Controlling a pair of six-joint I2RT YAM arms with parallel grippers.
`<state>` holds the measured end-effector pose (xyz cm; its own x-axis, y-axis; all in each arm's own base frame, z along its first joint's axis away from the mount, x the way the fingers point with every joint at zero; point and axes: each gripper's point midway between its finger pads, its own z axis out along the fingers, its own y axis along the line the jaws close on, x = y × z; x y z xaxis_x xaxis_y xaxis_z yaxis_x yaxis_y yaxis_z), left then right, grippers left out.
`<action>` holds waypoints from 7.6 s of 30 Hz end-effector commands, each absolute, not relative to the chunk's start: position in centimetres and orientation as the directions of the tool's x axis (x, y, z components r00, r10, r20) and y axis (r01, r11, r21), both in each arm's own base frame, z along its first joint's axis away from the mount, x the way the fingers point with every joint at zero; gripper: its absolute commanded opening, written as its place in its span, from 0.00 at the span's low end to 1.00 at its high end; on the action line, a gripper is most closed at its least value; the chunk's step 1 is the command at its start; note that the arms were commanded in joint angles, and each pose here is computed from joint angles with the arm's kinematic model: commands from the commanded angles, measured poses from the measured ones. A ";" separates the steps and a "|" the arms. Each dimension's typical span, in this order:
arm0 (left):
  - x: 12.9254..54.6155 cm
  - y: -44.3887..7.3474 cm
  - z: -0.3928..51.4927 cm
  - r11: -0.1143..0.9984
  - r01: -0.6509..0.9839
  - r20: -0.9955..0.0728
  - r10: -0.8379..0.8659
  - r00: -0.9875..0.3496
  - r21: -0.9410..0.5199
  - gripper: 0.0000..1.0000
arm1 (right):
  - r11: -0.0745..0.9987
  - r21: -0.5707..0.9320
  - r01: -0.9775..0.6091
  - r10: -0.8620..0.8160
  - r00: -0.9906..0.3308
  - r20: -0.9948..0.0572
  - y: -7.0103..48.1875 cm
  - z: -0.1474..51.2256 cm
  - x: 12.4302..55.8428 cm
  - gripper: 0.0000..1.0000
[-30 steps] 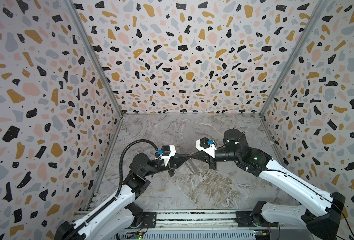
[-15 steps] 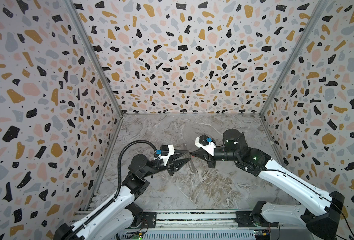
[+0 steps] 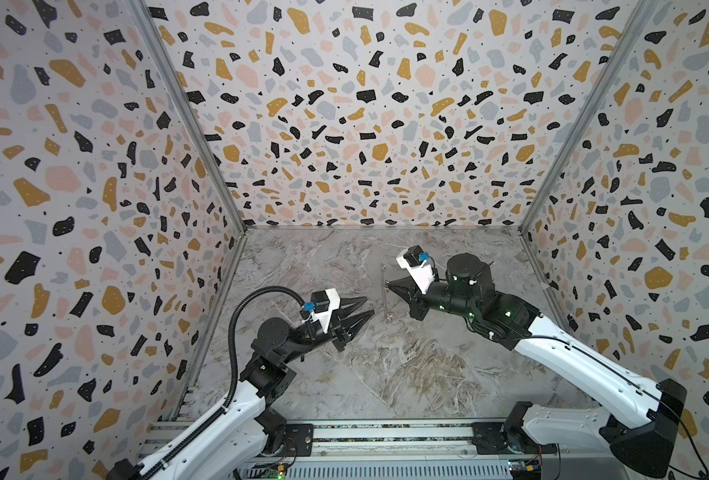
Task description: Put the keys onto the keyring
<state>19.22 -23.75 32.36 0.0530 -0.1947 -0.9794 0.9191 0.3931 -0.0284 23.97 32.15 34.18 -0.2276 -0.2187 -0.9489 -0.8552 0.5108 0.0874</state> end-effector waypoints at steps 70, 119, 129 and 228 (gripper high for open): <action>18.3 -24.6 38.5 0.483 0.870 -0.957 -0.195 0.214 0.096 0.45 | 0.085 -0.120 -0.989 0.131 0.131 -0.983 30.4 38.8 17.2 0.00; 17.6 -27.4 36.5 0.334 0.932 -0.974 -0.120 0.191 0.141 0.00 | -0.094 -0.075 -0.993 0.125 0.063 -0.990 31.6 38.8 16.0 0.00; 18.8 -27.1 36.9 0.389 0.914 -0.981 -0.103 0.167 0.115 0.00 | 0.020 -0.036 -0.999 0.078 0.038 -0.996 31.6 37.7 17.9 0.07; 18.2 -25.6 37.7 0.415 0.909 -0.963 -0.227 0.142 0.036 0.00 | 0.281 -0.225 -0.933 -0.112 0.201 -0.973 34.0 33.7 16.7 0.03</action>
